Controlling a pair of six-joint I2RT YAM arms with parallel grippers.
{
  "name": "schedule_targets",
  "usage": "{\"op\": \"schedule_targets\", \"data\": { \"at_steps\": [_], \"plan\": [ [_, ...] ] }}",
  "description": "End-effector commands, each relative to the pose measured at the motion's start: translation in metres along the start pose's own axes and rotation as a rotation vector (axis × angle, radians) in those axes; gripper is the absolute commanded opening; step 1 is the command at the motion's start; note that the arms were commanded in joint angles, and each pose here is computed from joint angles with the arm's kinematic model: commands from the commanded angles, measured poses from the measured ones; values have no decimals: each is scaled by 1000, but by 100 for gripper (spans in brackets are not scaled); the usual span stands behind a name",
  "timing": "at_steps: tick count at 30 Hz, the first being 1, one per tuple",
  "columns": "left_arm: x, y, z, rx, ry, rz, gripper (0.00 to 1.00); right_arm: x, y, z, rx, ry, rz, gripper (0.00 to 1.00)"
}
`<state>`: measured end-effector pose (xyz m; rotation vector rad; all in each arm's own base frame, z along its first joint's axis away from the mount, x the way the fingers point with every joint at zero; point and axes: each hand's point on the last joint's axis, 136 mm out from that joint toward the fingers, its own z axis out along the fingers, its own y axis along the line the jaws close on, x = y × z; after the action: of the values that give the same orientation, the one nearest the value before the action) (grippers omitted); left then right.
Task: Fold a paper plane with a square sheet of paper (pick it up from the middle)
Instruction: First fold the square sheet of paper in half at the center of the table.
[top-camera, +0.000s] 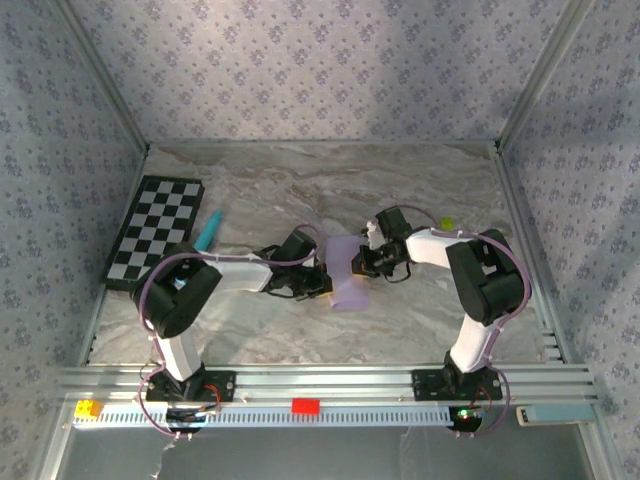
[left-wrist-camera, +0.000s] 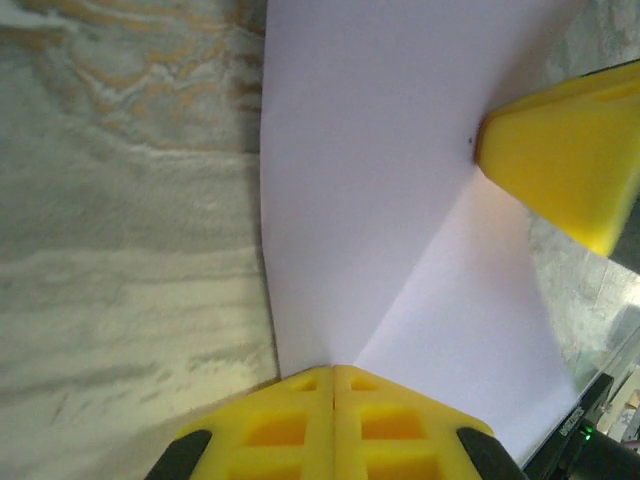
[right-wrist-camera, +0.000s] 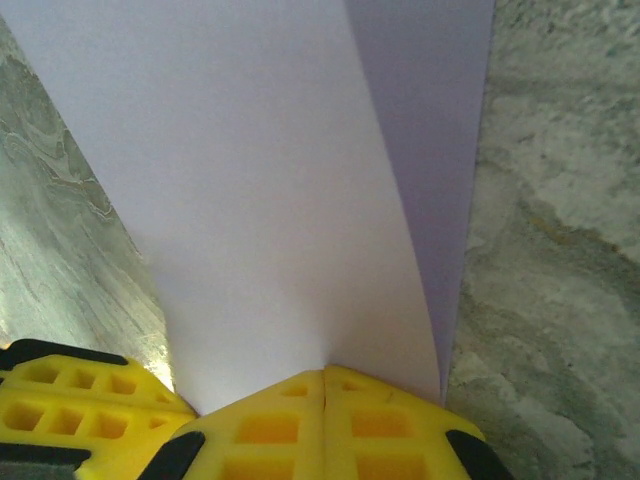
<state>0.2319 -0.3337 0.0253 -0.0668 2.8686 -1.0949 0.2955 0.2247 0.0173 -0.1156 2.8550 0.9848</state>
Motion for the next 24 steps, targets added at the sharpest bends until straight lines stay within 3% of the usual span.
{"op": "schedule_targets", "data": {
  "at_steps": [1, 8, 13, 19, 24],
  "plan": [
    [1, -14, -14, 22, -17, 31, 2, 33, -45, 4, 171, 82, 104, 0],
    [3, -35, -9, 125, 5, 26, 5, 33, -45, 5, 166, 78, 116, 0],
    [16, -20, 6, 116, 56, -7, 5, 36, -47, 6, 170, 86, 118, 0],
    [32, 22, 16, 14, 78, -56, 4, 39, -50, 6, 178, 90, 118, 0],
    [34, 23, 7, -16, 62, -32, 3, 39, -51, 6, 179, 88, 121, 0]
  ]
}}
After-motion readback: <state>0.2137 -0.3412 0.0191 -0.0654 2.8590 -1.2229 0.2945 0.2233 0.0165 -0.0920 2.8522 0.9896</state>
